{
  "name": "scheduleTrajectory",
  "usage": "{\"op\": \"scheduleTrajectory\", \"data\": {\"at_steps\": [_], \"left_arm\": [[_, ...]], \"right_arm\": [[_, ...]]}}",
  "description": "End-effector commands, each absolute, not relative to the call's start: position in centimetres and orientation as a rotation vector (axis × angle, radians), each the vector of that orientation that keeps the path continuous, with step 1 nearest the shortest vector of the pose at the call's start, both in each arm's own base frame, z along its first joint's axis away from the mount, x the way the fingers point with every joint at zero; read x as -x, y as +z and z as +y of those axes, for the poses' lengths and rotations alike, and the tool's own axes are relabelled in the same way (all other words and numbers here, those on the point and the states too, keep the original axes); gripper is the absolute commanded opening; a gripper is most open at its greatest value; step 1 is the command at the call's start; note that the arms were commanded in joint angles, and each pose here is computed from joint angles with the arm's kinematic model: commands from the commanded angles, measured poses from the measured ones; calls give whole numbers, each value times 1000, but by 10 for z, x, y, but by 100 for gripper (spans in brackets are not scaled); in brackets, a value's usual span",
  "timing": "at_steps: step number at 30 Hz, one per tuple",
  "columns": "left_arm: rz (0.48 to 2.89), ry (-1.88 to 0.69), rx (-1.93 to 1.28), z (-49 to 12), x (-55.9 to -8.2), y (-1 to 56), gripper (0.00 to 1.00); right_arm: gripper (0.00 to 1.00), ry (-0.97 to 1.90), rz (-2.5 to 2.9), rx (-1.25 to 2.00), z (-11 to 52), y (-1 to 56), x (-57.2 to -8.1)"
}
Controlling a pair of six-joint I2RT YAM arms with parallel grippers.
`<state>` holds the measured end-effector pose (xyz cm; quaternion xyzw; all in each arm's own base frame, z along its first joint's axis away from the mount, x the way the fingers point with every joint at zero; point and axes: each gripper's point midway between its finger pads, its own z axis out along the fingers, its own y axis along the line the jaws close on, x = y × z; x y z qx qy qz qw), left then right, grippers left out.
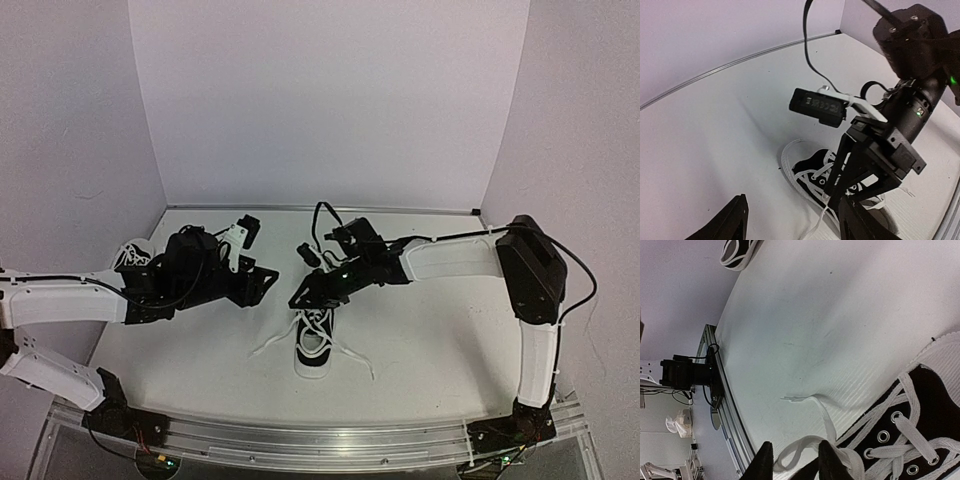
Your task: Tie the shoes
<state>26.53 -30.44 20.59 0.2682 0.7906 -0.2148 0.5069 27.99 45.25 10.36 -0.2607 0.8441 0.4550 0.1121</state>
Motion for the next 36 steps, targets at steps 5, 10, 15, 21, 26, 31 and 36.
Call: {"op": "scheduleTrajectory", "data": {"at_steps": [5,10,15,21,26,31,36], "left_arm": [[1944,-676,-495,-293,-267,207,72],[1958,-812,-582,-305,-257,198,79],[1975,-895,-681,-320,-248,189,78],[2052,-915,-707,-332,-256,168,72],[2106,-919,-684,-336,-265,153,67],[2109,-947,-685,-341,-269,150,62],[2114,-965,-701,-346,-271,148,54]], "right_arm": [[48,1414,2346,827,463,152,-276],[59,1423,2277,834,455,183,-274],[58,1388,2268,783,430,192,-282],[45,1203,2368,750,407,160,-299],[37,1131,2432,766,405,132,-304],[31,1136,2451,791,411,122,-306],[35,1163,2448,852,401,121,-288]]}}
